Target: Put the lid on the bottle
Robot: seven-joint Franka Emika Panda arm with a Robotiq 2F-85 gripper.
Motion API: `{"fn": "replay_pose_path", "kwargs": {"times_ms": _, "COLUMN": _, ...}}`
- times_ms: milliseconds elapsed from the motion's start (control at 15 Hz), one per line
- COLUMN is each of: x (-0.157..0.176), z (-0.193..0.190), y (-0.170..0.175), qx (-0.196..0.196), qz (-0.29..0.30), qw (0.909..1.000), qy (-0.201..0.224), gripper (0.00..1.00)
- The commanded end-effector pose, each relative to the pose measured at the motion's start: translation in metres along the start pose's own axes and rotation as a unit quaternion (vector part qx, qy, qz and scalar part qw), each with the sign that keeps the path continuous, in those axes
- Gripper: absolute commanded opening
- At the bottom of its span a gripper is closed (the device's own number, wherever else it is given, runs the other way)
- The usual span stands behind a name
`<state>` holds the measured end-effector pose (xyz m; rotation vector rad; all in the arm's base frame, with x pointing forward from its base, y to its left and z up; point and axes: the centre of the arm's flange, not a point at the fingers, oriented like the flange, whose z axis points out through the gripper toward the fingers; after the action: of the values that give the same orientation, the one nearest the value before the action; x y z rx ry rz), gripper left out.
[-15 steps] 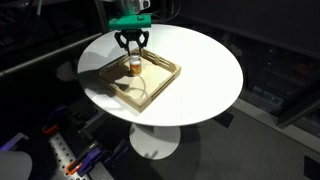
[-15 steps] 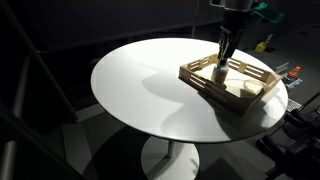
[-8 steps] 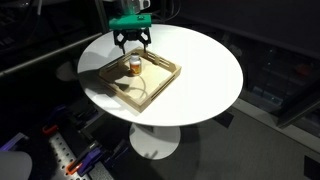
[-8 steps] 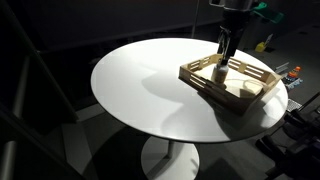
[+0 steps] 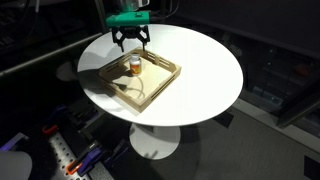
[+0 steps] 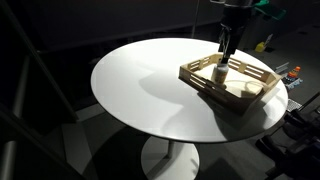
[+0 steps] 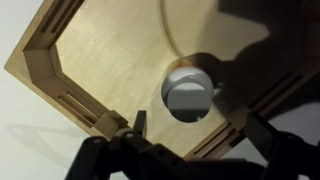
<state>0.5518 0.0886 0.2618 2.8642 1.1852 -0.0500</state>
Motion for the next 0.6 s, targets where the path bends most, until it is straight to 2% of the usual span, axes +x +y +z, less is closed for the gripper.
{"fn": "replay_pose_path", "kwargs": {"times_ms": 0, "x": -0.009, "z": -0.027, "y": -0.002, "qx": -0.006, "qz": 0.062, "qw": 0.998, "qy": -0.004, "gripper": 1.0}}
{"fn": "replay_pose_path", "kwargs": {"times_ms": 200, "x": -0.022, "z": -0.041, "y": 0.001, "qx": 0.001, "qz": 0.119, "qw": 0.9927, "qy": -0.021, "gripper": 1.0}}
{"fn": "replay_pose_path", "kwargs": {"times_ms": 333, "x": -0.035, "z": -0.05, "y": 0.004, "qx": 0.021, "qz": 0.154, "qw": 0.9872, "qy": -0.035, "gripper": 1.0}}
{"fn": "replay_pose_path", "kwargs": {"times_ms": 533, "x": -0.06, "z": -0.066, "y": 0.007, "qx": 0.049, "qz": 0.217, "qw": 0.9739, "qy": -0.044, "gripper": 1.0}}
